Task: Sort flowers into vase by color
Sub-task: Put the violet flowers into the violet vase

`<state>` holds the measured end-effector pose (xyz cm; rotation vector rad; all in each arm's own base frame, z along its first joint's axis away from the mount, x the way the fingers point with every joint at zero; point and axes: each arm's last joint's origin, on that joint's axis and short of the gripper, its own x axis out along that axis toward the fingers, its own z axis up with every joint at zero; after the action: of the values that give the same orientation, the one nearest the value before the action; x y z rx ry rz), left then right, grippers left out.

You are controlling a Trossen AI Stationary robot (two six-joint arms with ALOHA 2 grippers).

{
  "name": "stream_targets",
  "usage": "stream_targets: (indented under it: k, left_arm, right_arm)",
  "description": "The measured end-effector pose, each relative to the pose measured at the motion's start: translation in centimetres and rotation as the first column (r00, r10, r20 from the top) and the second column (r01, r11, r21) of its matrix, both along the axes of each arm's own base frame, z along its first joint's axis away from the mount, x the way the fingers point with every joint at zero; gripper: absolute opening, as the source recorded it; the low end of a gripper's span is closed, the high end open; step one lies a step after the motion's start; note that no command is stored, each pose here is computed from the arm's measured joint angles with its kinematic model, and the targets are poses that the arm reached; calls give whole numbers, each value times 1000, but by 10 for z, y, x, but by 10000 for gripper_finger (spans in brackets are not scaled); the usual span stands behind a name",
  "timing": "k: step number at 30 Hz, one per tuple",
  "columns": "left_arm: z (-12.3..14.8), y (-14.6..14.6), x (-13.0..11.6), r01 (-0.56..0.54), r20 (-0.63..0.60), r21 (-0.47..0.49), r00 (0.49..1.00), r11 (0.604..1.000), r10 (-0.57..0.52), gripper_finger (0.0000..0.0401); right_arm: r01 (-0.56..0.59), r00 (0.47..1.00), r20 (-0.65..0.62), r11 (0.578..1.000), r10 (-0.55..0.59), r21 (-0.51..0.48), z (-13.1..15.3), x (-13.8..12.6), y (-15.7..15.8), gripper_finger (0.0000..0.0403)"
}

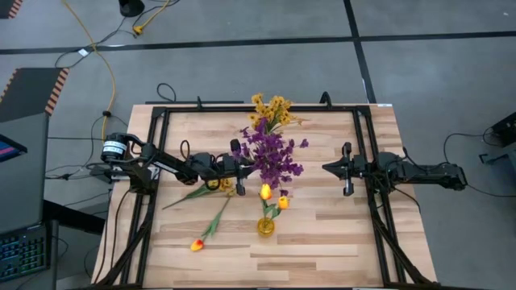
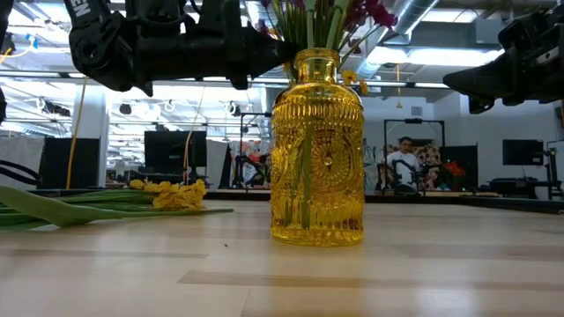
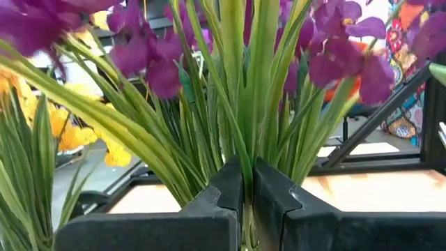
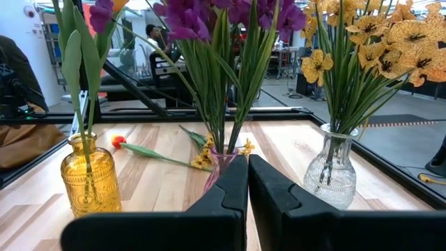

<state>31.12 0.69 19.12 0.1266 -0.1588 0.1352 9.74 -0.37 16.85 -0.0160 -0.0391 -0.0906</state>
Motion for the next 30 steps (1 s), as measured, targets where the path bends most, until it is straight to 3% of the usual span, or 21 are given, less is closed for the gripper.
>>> stream_targets:
  k: [14, 30]
  left_arm:
    - [-4, 0, 1, 1, -44, -6, 999, 1000, -1, 16]
    - [-3, 0, 0, -2, -36, -22, 999, 1000, 1, 161]
  right_arm:
    - [0, 1000, 0, 1000, 0, 0, 0, 0, 0, 43]
    - [0, 1000, 0, 1000, 0, 0, 0, 0, 0, 43]
